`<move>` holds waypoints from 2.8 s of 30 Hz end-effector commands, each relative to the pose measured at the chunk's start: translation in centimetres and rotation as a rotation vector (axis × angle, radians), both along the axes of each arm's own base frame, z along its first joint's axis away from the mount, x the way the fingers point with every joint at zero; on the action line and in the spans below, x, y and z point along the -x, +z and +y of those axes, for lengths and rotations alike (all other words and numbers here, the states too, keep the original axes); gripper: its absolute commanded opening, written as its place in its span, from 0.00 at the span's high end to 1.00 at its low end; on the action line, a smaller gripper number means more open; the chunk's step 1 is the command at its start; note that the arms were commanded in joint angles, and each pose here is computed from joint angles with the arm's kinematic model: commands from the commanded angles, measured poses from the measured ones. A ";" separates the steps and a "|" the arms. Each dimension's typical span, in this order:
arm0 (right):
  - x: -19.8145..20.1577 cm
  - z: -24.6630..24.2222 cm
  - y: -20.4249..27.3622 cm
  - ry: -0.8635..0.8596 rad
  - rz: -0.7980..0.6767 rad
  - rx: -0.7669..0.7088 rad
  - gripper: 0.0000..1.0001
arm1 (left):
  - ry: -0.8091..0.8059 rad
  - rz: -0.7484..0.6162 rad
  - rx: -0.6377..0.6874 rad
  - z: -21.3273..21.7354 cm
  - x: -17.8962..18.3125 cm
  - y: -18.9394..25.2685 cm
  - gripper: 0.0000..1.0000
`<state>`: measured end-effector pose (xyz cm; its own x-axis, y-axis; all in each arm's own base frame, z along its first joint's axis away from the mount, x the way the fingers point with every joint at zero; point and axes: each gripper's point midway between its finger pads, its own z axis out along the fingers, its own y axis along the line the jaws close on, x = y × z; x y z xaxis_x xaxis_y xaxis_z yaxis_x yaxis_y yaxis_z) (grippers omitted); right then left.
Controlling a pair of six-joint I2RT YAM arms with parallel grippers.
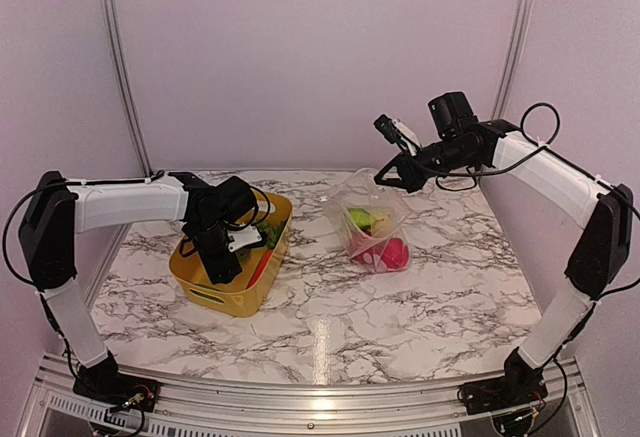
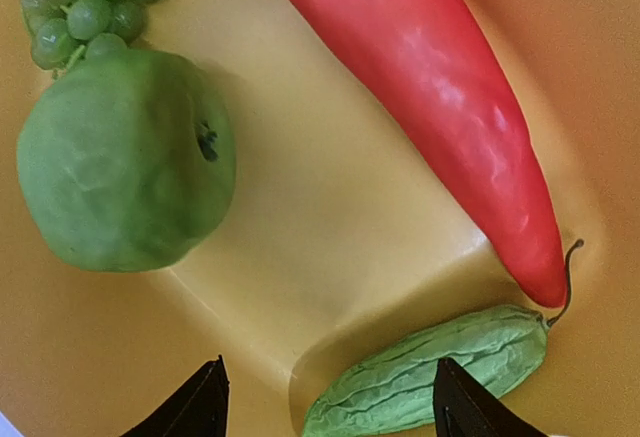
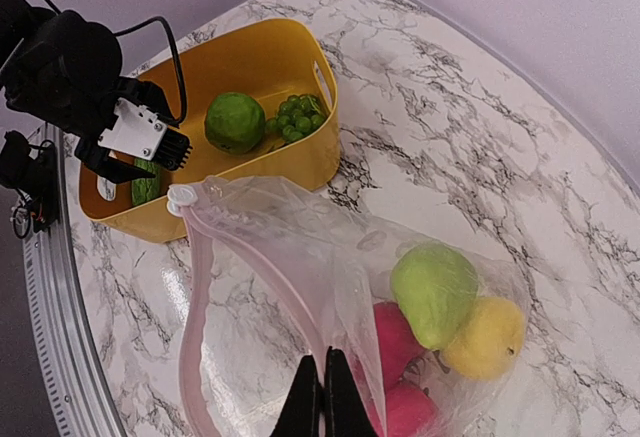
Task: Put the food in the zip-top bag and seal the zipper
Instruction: Adjust the fake fruit in the bin.
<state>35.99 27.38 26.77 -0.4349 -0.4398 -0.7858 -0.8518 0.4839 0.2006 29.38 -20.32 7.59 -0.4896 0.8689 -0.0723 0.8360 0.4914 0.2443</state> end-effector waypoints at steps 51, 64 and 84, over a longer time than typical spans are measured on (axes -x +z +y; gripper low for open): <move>0.4 -0.2 0.3 0.007 -0.025 0.004 1.00 | -0.184 0.206 -0.001 1.5 4.5 -1.5 0.25; 0.6 -0.5 0.2 0.001 -0.039 0.014 1.00 | -0.245 0.267 -0.071 0.8 4.2 -4.8 0.27; 0.4 -0.3 0.0 0.005 -0.030 0.012 1.00 | -0.017 -0.280 0.073 -0.8 -4.7 5.8 0.32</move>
<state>35.61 27.06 26.09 -0.4269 -0.4534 -0.7824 -0.8553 0.4835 0.1864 33.19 -20.85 11.46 -0.3732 0.9116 -0.1725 0.8104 0.4109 0.4177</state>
